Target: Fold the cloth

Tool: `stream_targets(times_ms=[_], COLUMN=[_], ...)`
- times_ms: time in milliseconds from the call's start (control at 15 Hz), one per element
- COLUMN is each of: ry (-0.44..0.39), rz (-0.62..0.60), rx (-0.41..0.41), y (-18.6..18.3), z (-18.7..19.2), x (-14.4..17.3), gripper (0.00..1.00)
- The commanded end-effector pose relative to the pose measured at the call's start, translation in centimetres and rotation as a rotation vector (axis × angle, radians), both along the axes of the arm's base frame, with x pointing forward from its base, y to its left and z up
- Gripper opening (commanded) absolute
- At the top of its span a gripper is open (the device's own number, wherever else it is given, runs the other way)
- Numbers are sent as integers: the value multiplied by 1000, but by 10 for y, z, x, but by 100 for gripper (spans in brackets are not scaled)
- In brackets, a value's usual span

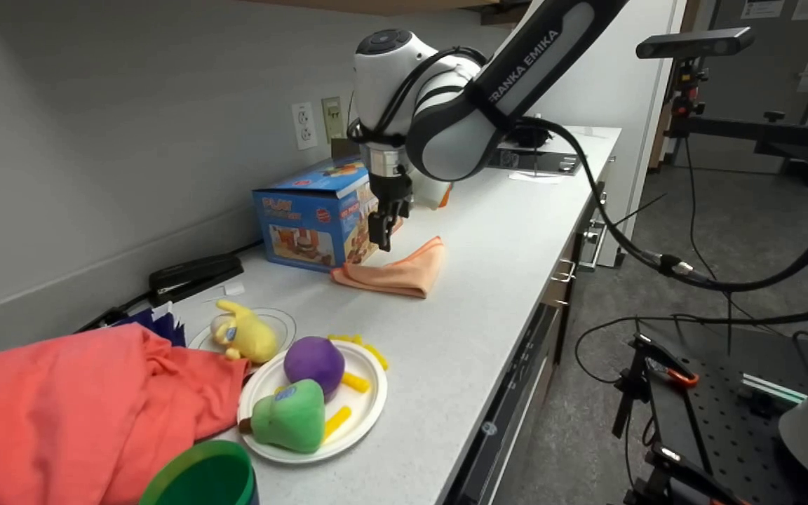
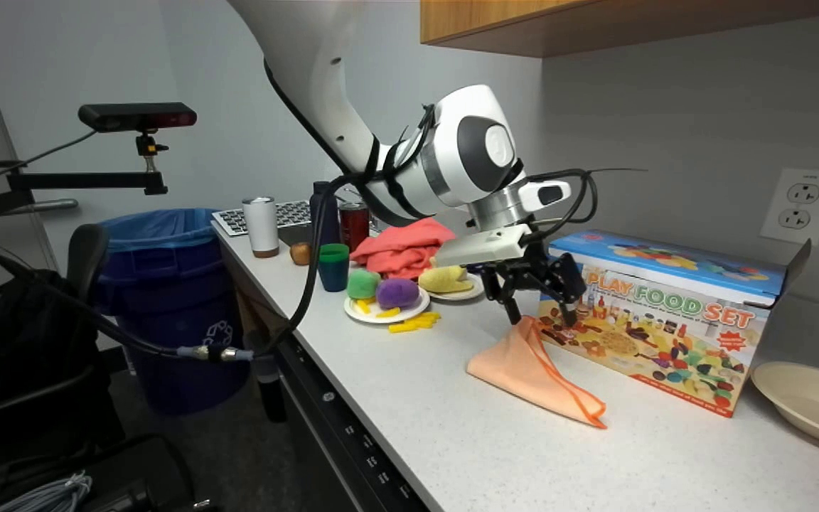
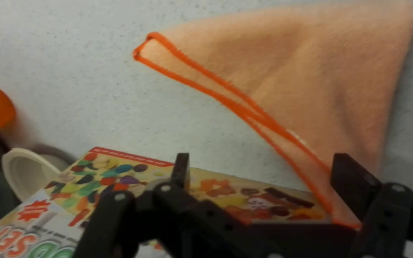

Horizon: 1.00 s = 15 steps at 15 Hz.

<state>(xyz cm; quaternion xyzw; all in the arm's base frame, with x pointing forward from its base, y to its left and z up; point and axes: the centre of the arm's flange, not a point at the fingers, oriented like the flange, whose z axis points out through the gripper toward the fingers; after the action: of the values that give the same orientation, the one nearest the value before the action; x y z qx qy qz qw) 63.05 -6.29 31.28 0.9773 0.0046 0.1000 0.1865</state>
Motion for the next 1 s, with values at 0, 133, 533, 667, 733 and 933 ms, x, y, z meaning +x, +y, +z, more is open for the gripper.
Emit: stream_targets(times_ms=[0, 133, 533, 667, 733, 933], ry=[-50, -54, -40, -41, -43, -32], rz=[-124, -199, -409, -470, -493, -540], rx=[-8, -4, 50, 94, 117, 155], y=[-47, -70, -115, -124, -128, -136], z=[15, 15, 4, -2, -5, -16], x=[17, 10, -13, -18, -20, -26], gripper=[100, 100, 100, 100, 100, 100])
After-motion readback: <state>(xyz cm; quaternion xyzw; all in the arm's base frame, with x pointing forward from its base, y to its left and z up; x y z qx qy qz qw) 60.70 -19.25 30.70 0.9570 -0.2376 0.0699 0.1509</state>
